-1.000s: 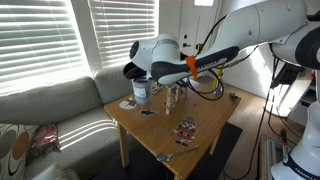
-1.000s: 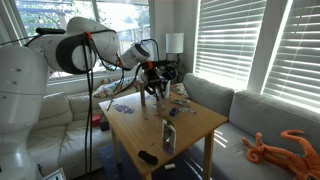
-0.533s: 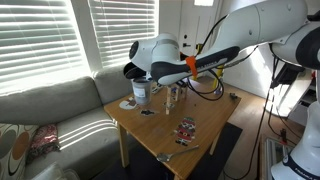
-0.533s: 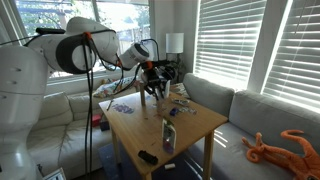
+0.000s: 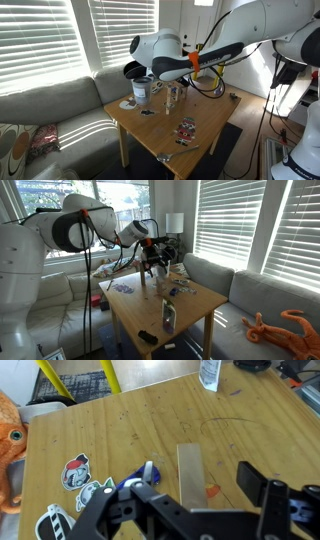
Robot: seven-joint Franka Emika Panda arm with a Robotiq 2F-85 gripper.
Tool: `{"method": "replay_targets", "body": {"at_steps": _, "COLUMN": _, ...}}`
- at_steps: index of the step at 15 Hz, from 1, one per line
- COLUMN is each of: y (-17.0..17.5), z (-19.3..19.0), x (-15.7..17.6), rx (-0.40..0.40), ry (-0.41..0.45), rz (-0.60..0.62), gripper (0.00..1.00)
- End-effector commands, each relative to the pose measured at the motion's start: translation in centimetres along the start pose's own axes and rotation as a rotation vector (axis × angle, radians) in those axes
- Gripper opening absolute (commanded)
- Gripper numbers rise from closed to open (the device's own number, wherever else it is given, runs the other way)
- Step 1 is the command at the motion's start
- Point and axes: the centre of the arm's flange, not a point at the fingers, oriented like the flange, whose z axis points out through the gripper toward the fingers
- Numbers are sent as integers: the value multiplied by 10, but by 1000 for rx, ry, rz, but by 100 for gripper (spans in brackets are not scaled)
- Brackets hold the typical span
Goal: Put the block on top of the two parallel standing blocks
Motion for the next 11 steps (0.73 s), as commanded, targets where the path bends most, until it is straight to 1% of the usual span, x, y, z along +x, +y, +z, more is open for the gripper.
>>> {"method": "replay_targets", "body": {"at_steps": 1, "y": -36, "z": -24, "x": -58, "rx": -36, "ry": 60, "rz": 85, "gripper": 100}}
{"method": "replay_targets", "body": {"at_steps": 3, "y": -50, "z": -36, "x": -89, "rx": -55, "ry": 100, "rz": 149, "gripper": 100}}
{"method": "replay_targets", "body": {"at_steps": 4, "y": -59, "z": -41, "x": -108, "rx": -69, "ry": 147, "rz": 213, "gripper": 100}}
{"method": "replay_targets", "body": {"at_steps": 7, "y": -85, "z": -55, "x": -151, "rx": -196, "ry": 229, "rz": 293, "gripper": 100}}
{"method": "replay_targets", "body": {"at_steps": 9, "y": -95, "z": -60, "x": -165, "rx": -302, "ry": 266, "rz": 300, "gripper": 100}}
{"method": "replay_targets", "body": {"at_steps": 10, "y": -65, "z": -79, "x": -149, "rx": -212, "ry": 240, "rz": 280, "gripper": 100}}
{"method": "replay_targets", "body": {"at_steps": 11, "y": -73, "z": -81, "x": -157, "rx": -243, "ry": 258, "rz": 284, "gripper": 100}}
